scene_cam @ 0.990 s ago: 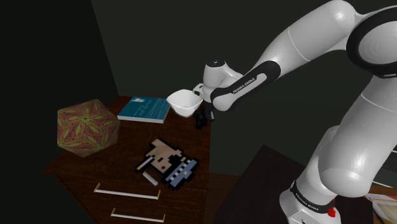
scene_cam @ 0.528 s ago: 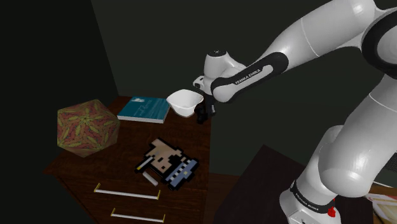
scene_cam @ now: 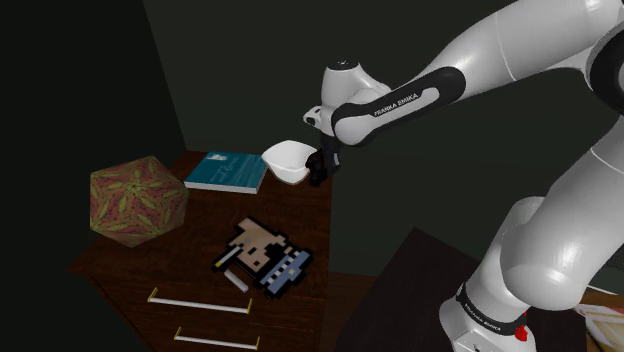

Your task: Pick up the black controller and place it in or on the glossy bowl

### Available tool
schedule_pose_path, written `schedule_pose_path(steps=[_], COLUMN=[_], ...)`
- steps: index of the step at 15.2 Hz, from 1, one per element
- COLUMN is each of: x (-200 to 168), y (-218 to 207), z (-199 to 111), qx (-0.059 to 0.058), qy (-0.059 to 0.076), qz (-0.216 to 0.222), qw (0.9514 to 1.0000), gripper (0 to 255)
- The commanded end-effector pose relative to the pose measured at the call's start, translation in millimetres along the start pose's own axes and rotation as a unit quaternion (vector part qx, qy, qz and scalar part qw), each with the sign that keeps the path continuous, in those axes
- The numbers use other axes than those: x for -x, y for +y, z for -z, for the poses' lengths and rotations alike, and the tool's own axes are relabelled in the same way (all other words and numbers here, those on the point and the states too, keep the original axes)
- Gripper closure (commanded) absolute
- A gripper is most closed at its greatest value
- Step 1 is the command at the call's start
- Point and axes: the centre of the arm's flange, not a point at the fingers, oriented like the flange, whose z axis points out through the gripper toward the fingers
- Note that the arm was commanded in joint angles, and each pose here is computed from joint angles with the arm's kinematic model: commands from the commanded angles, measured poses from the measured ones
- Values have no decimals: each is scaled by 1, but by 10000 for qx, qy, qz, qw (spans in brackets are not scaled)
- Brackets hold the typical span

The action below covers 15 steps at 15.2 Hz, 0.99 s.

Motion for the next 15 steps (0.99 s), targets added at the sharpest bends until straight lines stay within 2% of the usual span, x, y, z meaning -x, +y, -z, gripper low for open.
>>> schedule_pose_path(steps=[1,15], x=[-1,-27], y=[13,193], z=[1,-31], qx=[0,0], qy=[0,0], qz=[1,1], qw=[10000,10000], gripper=[255,255])
